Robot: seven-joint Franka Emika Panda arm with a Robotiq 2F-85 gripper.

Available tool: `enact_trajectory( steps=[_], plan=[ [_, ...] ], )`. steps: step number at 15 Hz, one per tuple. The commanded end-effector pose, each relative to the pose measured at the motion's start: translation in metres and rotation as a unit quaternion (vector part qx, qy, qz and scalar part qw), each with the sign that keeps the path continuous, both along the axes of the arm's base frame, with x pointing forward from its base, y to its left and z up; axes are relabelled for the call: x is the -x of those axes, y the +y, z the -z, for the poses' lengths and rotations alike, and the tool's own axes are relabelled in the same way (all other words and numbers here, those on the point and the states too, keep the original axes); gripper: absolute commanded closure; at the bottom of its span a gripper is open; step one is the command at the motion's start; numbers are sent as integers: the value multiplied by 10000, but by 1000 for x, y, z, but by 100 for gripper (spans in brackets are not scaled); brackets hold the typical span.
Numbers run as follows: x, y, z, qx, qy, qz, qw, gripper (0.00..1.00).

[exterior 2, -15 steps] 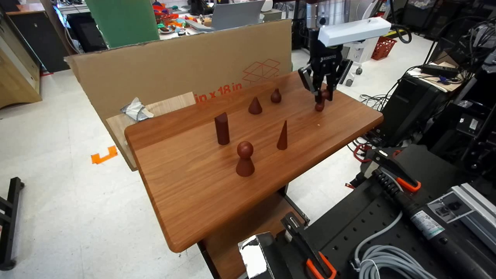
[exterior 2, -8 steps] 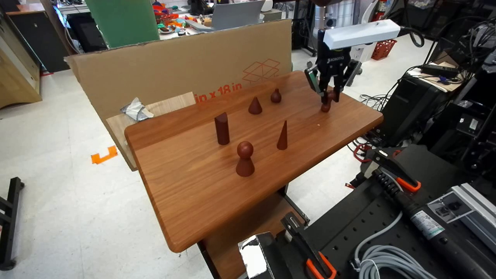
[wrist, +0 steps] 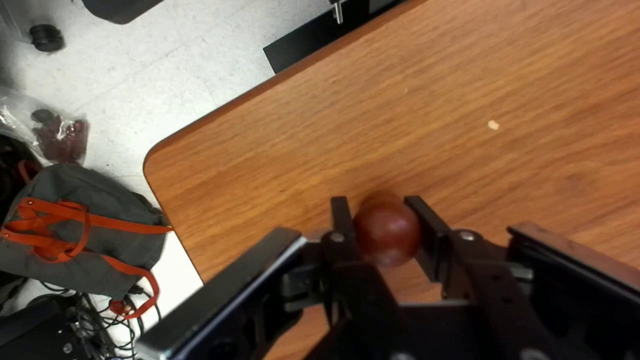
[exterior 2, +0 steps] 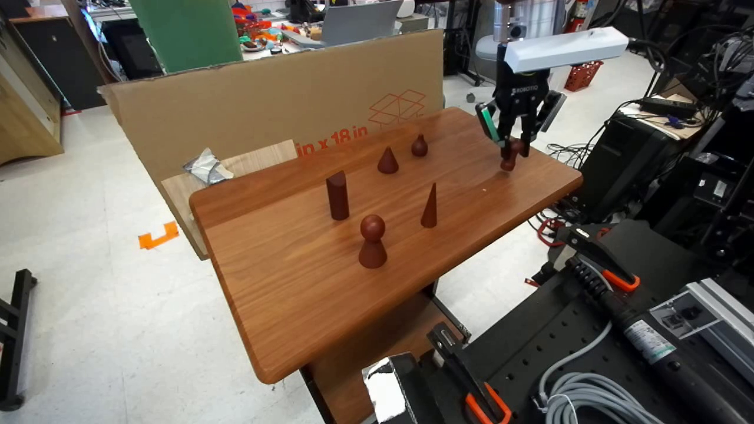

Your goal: Move the wooden object furthest to the right forward

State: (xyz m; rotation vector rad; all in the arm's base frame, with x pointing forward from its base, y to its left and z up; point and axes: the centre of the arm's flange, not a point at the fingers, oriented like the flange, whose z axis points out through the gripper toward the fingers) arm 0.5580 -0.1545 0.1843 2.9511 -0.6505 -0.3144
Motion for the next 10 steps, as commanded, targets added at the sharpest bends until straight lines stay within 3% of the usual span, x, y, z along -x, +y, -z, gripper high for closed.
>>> enact_trajectory(
  steps=[1, 10],
  plan=[
    [2, -4, -1, -89, 35, 293, 9995, 92],
    [-5, -4, 7, -35, 19, 681, 9977, 92]
  ],
)
